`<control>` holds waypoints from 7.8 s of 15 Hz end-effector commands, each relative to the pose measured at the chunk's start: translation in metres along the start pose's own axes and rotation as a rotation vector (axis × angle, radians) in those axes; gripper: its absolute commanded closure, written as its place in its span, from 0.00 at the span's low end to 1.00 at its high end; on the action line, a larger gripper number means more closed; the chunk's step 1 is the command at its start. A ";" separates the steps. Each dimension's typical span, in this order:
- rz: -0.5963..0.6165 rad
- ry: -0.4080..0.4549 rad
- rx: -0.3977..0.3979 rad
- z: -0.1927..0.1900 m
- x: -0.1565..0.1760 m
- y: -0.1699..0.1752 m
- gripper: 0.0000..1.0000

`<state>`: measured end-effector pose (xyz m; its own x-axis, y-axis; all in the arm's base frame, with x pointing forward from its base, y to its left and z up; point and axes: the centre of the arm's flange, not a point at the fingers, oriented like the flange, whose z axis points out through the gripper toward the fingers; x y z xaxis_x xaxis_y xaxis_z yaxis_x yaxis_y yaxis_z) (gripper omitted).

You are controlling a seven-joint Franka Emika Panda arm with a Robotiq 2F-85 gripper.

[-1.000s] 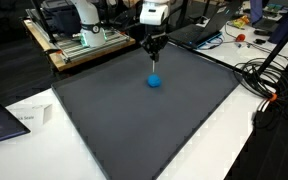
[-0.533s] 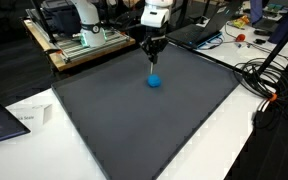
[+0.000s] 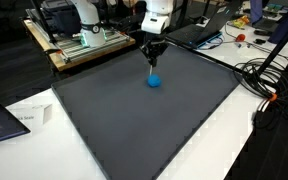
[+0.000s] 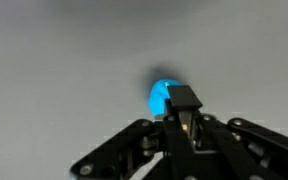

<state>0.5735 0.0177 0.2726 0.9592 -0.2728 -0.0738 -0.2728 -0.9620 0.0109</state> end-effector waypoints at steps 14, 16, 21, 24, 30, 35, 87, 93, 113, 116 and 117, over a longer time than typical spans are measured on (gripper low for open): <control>0.005 0.003 -0.034 0.035 0.003 -0.013 0.97; 0.009 -0.010 -0.039 0.044 0.004 -0.012 0.97; 0.012 -0.022 -0.039 0.058 0.005 -0.012 0.97; 0.010 -0.027 -0.038 0.054 0.004 -0.011 0.97; 0.008 -0.014 -0.047 0.025 -0.001 -0.008 0.97; 0.001 0.001 -0.043 0.006 -0.004 -0.010 0.97; -0.343 0.240 -0.436 0.008 -0.080 -0.194 0.88; -0.343 0.283 -0.363 0.026 -0.084 -0.176 0.97; -0.287 0.469 -0.089 0.052 -0.092 -0.073 0.97; -0.283 0.490 -0.056 0.053 -0.092 -0.065 0.97; -0.283 0.494 -0.046 0.054 -0.091 -0.063 0.97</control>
<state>0.5147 0.1095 0.2230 0.9311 0.0435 0.3621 -0.0031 -0.9919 0.1270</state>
